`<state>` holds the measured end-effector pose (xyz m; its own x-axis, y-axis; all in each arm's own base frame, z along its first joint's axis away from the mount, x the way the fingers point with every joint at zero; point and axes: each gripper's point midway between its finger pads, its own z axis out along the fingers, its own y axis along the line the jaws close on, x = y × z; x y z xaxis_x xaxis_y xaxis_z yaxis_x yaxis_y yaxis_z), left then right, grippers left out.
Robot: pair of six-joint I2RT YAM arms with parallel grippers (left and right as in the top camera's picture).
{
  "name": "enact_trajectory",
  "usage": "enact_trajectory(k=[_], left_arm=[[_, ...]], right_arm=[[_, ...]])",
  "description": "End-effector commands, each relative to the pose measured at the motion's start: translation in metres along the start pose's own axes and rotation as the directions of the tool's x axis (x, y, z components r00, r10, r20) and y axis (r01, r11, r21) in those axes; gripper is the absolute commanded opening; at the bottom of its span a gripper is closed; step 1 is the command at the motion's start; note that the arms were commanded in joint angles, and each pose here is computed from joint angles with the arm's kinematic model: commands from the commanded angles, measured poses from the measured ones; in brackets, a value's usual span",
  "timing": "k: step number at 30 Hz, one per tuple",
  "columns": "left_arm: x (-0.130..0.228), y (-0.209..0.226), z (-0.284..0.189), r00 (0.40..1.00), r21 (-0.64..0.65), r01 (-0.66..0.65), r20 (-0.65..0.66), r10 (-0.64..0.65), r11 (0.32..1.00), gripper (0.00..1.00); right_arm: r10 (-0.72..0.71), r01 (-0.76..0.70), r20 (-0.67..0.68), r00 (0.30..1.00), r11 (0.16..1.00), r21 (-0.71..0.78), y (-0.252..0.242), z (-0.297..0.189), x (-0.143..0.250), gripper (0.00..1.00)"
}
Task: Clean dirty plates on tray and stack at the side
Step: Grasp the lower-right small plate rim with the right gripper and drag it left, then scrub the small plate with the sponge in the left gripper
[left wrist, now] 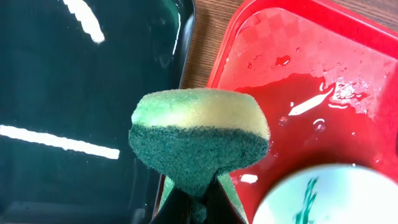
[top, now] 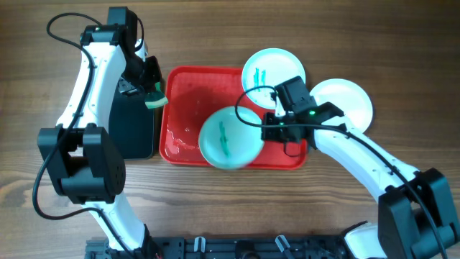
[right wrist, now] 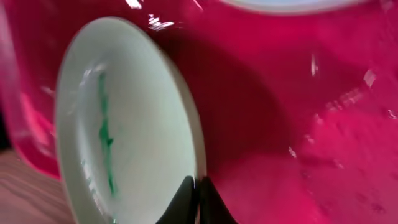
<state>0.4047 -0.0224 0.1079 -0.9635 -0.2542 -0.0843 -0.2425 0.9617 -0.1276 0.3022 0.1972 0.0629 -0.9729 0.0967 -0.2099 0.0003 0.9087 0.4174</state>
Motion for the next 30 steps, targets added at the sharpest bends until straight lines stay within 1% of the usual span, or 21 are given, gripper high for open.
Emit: enact_trajectory(k=[1, 6, 7, 9, 10, 13, 16, 19, 20, 24, 25, 30], left_arm=[[-0.001, 0.002, -0.004, 1.000, -0.020, -0.020, 0.019, 0.021, 1.000, 0.04], [-0.001, 0.002, -0.004, 1.000, -0.019, -0.020, 0.018, 0.021, 1.000, 0.04], [-0.001, 0.002, -0.004, 1.000, -0.019, -0.020, 0.018, 0.021, 1.000, 0.04], [-0.001, 0.002, -0.004, 1.000, -0.019, -0.020, 0.018, 0.020, 1.000, 0.04], [-0.001, 0.002, -0.004, 1.000, -0.019, -0.019, 0.018, 0.019, 1.000, 0.04], [0.001, -0.004, -0.004, 1.000, 0.014, -0.017, 0.010, 0.017, 1.000, 0.04], [0.004, -0.013, -0.003, 0.999, 0.027, -0.039, 0.004, 0.038, 0.999, 0.04], [0.009, -0.026, -0.002, 0.997, 0.029, -0.073, -0.001, 0.073, 0.997, 0.04], [0.014, -0.037, 0.001, 0.994, 0.031, -0.106, -0.009, 0.106, 0.994, 0.04], [0.027, -0.058, 0.011, 0.974, 0.033, -0.225, -0.036, 0.226, 0.974, 0.04], [0.034, -0.061, 0.015, 0.961, 0.034, -0.271, -0.053, 0.272, 0.962, 0.04], [0.059, -0.067, 0.046, 0.906, 0.043, -0.410, -0.096, 0.412, 0.911, 0.04]], right_arm=[[0.078, -0.078, 0.012, 0.997, 0.997, -0.026, 0.012, 0.018, -0.009, 0.04], [0.058, -0.058, -0.008, 0.998, 0.997, -0.053, 0.027, 0.058, -0.005, 0.04], [0.048, -0.049, -0.020, 0.999, 0.998, -0.047, 0.028, 0.065, -0.004, 0.08], [0.048, -0.049, -0.029, 0.998, 0.998, -0.040, 0.027, 0.072, -0.006, 0.19], [0.039, -0.040, -0.026, 0.999, 0.998, -0.042, 0.028, 0.075, -0.008, 0.21], [0.034, -0.034, 0.007, 0.999, 0.999, -0.014, 0.025, 0.079, -0.017, 0.21], [0.037, -0.037, 0.004, 0.999, 0.999, -0.009, 0.023, 0.088, -0.019, 0.19], [0.032, -0.032, 0.016, 0.999, 0.999, -0.019, 0.026, 0.092, -0.024, 0.09], [0.031, -0.030, 0.023, 0.999, 0.999, -0.024, 0.027, 0.092, -0.026, 0.05], [0.028, -0.028, 0.023, 0.999, 0.999, -0.025, 0.027, 0.092, -0.026, 0.04], [0.028, -0.027, 0.023, 0.999, 0.999, -0.025, 0.027, 0.092, -0.026, 0.05], [-0.001, 0.002, 0.016, 1.000, 0.999, -0.051, 0.032, 0.092, -0.025, 0.04]])
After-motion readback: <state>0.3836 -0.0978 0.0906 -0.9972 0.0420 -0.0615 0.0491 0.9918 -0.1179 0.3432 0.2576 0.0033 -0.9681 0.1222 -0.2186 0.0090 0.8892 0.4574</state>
